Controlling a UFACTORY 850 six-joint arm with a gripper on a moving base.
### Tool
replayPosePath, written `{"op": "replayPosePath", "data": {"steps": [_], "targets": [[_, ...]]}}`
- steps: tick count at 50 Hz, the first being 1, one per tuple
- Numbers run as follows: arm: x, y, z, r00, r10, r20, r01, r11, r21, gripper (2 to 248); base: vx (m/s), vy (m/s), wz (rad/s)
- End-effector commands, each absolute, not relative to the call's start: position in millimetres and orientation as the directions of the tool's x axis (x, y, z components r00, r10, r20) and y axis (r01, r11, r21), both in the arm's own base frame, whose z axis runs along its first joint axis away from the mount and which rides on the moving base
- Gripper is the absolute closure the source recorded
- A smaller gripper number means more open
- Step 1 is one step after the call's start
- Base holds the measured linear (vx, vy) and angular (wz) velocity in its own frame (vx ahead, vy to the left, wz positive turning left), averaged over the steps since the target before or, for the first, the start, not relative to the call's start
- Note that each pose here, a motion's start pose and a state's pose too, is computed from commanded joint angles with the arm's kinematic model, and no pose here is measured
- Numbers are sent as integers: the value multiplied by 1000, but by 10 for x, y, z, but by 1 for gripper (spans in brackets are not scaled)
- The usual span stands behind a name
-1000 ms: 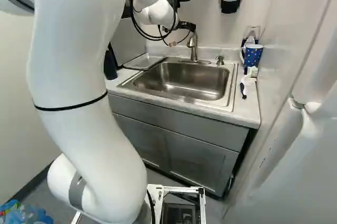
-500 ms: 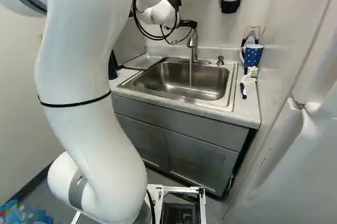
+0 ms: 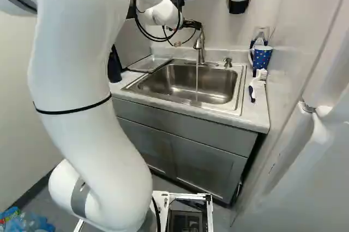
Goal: Rinse the cup and place it in the tray
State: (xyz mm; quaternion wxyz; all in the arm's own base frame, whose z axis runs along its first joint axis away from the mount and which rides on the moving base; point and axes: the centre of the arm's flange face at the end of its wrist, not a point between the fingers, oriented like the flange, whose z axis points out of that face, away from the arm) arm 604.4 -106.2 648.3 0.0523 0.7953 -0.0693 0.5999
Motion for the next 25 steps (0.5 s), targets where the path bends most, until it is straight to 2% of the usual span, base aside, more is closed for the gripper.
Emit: {"op": "replayPosePath", "data": {"steps": [25], "targets": [[5719,-676,6439,348,-41,937,-117,-993,0,3,0,0,0]]}}
